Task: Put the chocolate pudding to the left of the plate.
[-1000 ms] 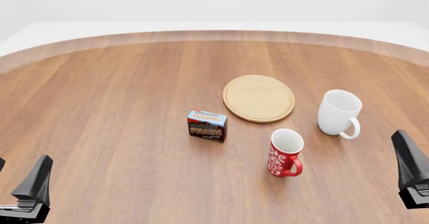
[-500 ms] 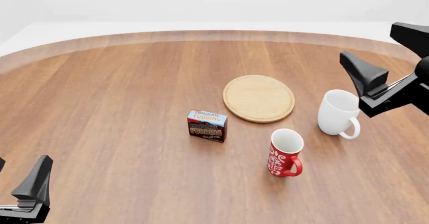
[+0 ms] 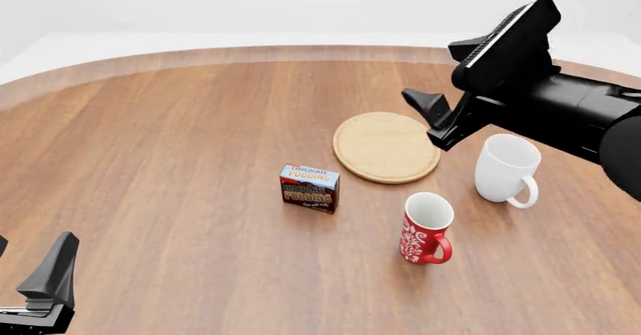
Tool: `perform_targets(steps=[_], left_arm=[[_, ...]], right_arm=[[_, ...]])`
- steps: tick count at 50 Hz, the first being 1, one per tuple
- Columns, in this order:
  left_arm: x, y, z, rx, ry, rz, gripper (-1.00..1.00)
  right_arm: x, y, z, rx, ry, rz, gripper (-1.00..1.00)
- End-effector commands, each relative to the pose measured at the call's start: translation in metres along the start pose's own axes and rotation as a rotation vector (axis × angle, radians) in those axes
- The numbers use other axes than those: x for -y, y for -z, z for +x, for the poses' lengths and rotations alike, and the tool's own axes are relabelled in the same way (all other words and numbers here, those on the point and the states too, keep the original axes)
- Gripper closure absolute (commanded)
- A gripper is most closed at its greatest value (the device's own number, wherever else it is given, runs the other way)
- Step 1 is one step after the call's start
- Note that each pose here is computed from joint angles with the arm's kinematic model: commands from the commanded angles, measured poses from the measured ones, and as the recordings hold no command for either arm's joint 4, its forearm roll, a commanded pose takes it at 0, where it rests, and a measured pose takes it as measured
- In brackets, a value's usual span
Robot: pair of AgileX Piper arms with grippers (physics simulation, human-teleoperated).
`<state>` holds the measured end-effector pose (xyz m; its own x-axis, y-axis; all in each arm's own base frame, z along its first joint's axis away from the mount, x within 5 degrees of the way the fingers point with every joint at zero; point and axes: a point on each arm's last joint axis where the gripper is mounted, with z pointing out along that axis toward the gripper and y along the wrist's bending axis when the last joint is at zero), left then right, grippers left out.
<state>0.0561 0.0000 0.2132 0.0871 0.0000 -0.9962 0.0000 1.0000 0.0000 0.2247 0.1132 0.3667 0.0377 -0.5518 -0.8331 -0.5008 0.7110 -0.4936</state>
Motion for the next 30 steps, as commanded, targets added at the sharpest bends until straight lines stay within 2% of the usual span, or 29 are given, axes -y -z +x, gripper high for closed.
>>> perform_targets(steps=[1, 7, 17, 24, 30], left_arm=[[0.0, 0.0, 0.0, 0.0, 0.0, 0.0, -1.0], [0.0, 0.0, 0.0, 0.0, 0.0, 0.0, -1.0], [0.0, 0.0, 0.0, 0.0, 0.0, 0.0, -1.0], [0.0, 0.0, 0.0, 0.0, 0.0, 0.0, -1.0], [0.0, 0.0, 0.0, 0.0, 0.0, 0.0, -1.0]], right_arm=[[-0.022, -0.034, 0.011, -0.08, 0.04, -0.102, -1.0], [-0.042, -0.044, 0.018, -0.112, 0.055, -0.175, -1.0], [-0.056, -0.06, 0.025, -0.14, 0.057, -0.215, -1.0], [-0.077, -0.068, 0.028, -0.153, 0.078, -0.276, -1.0], [-0.083, -0.075, 0.032, -0.158, 0.08, -0.287, -1.0]])
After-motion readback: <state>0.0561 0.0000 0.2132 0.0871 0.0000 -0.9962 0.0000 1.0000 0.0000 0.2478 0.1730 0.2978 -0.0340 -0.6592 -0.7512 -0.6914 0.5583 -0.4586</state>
